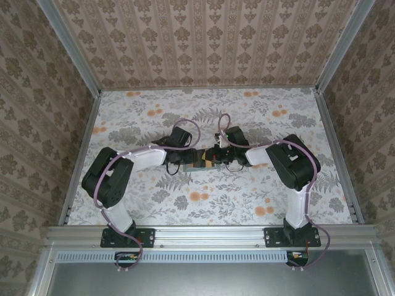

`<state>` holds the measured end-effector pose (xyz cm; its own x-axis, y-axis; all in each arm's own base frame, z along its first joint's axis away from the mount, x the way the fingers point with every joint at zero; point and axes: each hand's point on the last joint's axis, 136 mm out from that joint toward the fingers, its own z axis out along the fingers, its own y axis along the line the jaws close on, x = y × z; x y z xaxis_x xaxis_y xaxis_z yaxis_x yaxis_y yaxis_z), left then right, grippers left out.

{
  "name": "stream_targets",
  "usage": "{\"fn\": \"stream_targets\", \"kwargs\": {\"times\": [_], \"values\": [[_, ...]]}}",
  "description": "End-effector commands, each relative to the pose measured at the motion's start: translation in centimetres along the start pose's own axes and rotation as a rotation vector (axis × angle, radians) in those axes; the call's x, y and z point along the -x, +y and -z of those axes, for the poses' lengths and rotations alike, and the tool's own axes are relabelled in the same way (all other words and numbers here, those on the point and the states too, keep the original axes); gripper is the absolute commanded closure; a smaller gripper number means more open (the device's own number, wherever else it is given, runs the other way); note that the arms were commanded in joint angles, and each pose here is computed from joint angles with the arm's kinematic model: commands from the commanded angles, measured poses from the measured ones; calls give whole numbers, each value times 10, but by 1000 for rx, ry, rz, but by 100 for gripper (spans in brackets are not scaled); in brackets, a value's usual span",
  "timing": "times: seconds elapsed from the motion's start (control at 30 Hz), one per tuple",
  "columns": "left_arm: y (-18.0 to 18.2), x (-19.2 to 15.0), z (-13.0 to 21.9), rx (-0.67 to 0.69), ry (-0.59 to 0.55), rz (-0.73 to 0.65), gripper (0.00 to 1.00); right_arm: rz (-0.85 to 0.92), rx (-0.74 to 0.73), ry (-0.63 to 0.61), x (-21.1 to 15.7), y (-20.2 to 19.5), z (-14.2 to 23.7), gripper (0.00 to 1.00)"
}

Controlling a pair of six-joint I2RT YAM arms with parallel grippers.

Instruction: Put the credit cards into the card holder

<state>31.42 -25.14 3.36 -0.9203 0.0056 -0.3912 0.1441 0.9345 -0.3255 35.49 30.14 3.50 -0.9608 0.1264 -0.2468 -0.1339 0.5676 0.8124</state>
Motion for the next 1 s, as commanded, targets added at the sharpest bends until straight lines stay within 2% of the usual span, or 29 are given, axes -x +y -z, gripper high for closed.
{"fn": "stream_targets", "kwargs": {"times": [0.0, 0.33, 0.6, 0.97], "values": [[2, -17, 7, 2, 50, 3, 49, -27, -15, 41, -8, -9, -13, 100], [-6, -11, 1, -81, 38, 55, 45, 16, 13, 109, -14, 3, -20, 100], [4, -10, -1, -83, 21, 91, 43, 37, 8, 166, -28, 4, -15, 100], [2, -3, 5, -93, 1, 84, 41, 55, 17, 193, -28, 11, -11, 100]]}}
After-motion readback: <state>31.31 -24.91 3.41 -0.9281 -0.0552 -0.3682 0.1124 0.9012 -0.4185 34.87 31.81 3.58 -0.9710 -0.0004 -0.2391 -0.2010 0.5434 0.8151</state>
